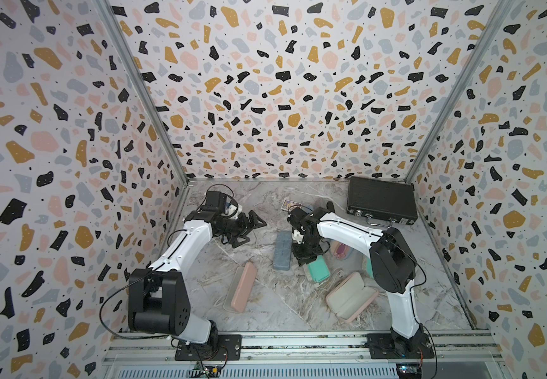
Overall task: Close the glasses case
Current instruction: Move the glasses case to the center of the board.
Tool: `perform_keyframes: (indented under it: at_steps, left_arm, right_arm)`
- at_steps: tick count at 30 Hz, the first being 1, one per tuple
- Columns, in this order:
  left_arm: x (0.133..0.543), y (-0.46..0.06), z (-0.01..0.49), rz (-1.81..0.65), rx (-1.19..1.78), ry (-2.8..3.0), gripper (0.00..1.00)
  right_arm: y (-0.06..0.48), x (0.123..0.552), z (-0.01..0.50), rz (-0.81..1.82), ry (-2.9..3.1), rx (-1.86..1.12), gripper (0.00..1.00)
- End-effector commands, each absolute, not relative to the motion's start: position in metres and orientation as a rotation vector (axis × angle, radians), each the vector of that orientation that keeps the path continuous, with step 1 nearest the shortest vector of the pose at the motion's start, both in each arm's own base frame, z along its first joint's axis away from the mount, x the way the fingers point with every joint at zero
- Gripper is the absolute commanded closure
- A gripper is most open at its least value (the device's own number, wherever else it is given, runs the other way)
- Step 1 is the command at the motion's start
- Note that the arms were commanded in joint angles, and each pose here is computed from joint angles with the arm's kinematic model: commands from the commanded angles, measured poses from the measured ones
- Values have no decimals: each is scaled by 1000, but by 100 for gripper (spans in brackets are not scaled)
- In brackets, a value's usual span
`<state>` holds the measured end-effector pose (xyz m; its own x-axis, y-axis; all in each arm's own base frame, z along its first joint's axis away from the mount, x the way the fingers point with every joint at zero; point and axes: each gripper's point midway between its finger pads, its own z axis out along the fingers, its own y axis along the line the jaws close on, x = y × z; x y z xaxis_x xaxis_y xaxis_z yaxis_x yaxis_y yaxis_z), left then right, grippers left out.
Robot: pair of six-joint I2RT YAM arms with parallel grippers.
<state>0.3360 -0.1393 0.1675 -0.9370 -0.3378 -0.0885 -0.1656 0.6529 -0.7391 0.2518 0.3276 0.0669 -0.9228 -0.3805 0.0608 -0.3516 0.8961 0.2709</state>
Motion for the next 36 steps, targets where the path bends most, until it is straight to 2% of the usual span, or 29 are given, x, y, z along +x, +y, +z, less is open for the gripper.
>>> perform_keyframes:
  at_steps: [1, 14, 18, 26, 30, 36]
  left_arm:
    - [331, -137, 173, -1179, -368, 2632, 0]
    - [324, -124, 171, -1184, -403, 2615, 0]
    - [323, -124, 173, -1185, -406, 2608, 0]
    - [324, -126, 170, -1213, -437, 2595, 0]
    - [325, -127, 166, -1232, -454, 2586, 0]
    - [324, -128, 162, -1239, -462, 2591, 0]
  right_arm:
    - [353, 256, 64, -473, -2923, 608, 89]
    - [413, 270, 75, -569, -2884, 724, 88]
    - [403, 277, 80, -495, -2948, 692, 89]
    - [339, 276, 86, -220, -3080, 516, 89]
    - [327, 277, 87, -268, -3109, 435, 89]
    - [336, 283, 84, -351, -3094, 404, 85]
